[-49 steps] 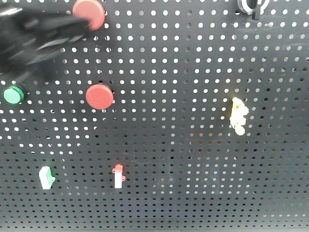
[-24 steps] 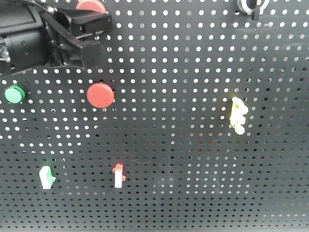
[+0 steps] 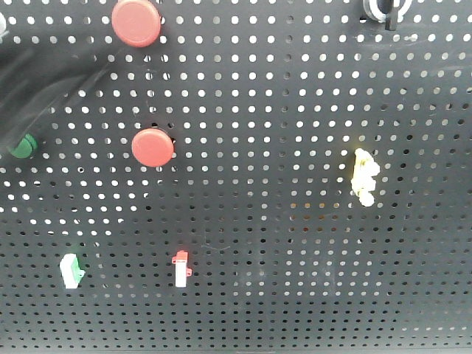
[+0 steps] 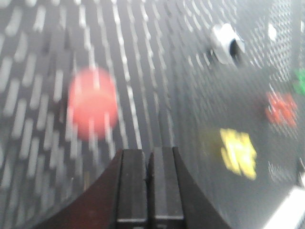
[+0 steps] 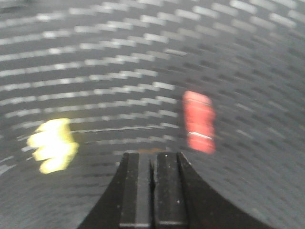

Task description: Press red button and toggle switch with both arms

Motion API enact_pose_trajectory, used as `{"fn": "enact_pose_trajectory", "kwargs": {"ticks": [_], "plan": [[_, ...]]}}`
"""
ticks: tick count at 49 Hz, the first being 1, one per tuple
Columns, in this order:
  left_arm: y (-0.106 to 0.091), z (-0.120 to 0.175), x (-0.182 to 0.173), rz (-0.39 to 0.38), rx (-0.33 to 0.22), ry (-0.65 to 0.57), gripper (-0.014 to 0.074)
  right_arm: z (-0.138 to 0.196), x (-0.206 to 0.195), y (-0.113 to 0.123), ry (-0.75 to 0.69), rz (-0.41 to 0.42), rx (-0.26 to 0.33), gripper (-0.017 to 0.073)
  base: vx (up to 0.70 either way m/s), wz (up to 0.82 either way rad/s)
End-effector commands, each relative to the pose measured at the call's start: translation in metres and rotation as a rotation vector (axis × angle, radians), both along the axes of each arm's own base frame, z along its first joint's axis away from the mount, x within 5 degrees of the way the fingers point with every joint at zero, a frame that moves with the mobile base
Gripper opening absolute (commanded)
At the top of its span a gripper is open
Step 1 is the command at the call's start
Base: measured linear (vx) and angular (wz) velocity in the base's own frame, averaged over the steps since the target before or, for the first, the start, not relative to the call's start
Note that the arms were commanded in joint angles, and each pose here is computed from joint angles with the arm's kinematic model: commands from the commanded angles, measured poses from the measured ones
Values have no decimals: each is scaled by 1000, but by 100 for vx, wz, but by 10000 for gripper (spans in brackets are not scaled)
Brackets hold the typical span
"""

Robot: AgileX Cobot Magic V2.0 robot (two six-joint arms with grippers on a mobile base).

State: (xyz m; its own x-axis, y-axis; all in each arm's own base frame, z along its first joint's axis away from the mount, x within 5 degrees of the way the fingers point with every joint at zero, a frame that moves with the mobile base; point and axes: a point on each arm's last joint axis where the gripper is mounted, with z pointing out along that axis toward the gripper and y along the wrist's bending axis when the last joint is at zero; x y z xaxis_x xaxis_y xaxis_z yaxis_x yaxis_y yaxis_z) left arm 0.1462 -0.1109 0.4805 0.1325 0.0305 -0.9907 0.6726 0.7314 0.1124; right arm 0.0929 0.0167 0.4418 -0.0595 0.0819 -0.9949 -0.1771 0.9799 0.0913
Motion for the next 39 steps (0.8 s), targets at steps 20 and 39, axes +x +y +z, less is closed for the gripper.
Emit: {"fn": "enact_pose_trajectory", "kwargs": {"ticks": [20, 39], "plan": [[42, -63, -49, 100, -111, -5, 2, 67, 73, 58, -168, 702, 134, -3, 0, 0], [42, -63, -49, 100, -111, -5, 2, 86, 111, 109, -205, 592, 136, -3, 0, 0]]}}
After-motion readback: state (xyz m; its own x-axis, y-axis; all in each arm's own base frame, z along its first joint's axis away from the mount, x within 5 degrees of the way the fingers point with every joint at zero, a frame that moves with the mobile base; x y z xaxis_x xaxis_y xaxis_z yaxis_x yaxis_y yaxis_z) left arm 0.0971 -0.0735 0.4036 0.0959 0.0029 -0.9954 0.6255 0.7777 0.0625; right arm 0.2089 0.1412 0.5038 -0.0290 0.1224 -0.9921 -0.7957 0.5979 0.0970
